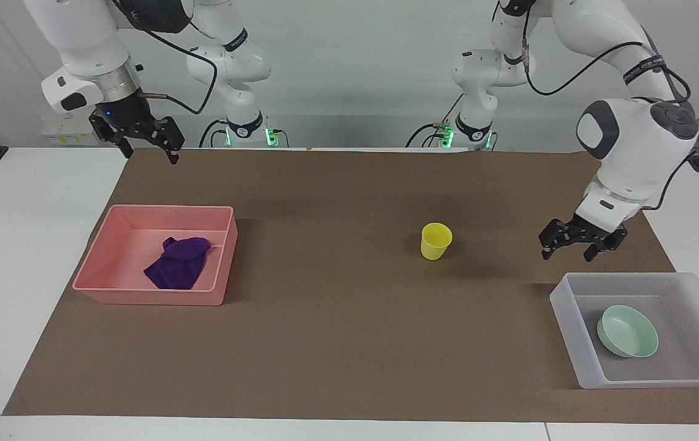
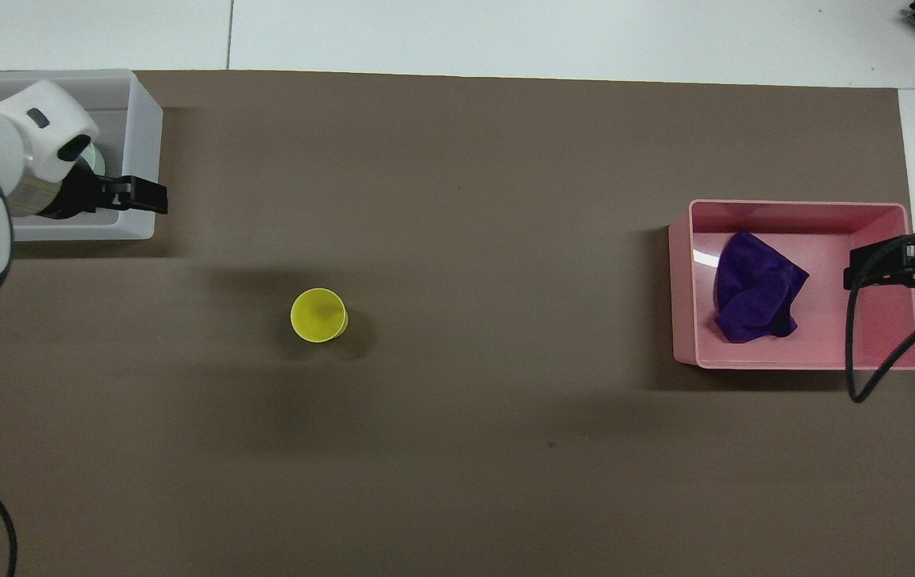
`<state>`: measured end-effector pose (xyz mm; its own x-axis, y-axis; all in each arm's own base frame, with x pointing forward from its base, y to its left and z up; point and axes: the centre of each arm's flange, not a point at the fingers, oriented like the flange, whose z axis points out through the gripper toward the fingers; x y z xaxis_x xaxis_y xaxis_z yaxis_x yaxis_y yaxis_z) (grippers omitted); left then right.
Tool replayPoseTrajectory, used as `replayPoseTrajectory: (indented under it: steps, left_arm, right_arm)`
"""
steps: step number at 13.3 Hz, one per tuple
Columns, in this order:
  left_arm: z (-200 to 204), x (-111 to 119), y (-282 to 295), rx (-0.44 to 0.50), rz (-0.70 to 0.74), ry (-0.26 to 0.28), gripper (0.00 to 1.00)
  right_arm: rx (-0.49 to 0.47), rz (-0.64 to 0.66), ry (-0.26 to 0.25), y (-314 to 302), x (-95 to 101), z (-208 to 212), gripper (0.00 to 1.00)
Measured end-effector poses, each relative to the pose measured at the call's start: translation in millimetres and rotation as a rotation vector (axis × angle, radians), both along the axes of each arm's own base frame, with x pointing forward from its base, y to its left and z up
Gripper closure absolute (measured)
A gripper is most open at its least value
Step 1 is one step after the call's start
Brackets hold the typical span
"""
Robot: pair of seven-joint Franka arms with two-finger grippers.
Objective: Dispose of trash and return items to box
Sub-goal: 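Move the left gripper from the clear box to the yellow cup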
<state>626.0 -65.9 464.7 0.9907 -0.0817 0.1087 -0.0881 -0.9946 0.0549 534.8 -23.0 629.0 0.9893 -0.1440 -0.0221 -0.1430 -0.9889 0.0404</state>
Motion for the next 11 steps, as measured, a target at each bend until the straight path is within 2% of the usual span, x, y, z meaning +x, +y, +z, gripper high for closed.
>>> replayPoseTrajectory:
  steps: [1,5,8,11]
  left_arm:
    - [-9.2,-6.8,-23.2,-0.002,-0.007,0.006,0.0]
    - [-45.2,-41.7,-93.9,-0.016,-0.043,-0.032,0.0]
    - [-58.9,-70.5,-117.5,-0.012,-0.066,-0.004,0.0]
    - [-70.7,-93.4,-131.3,-0.009,-0.097,0.003,0.0]
  right_arm:
    - [0.0,0.0,0.0,-0.1,0.0,0.0,0.0]
    - [0.0,0.0,0.0,-0.1,0.0,0.0,0.0]
    - [0.0,0.0,0.0,-0.1,0.0,0.0,0.0]
    - [0.0,0.0,0.0,-0.1,0.0,0.0,0.0]
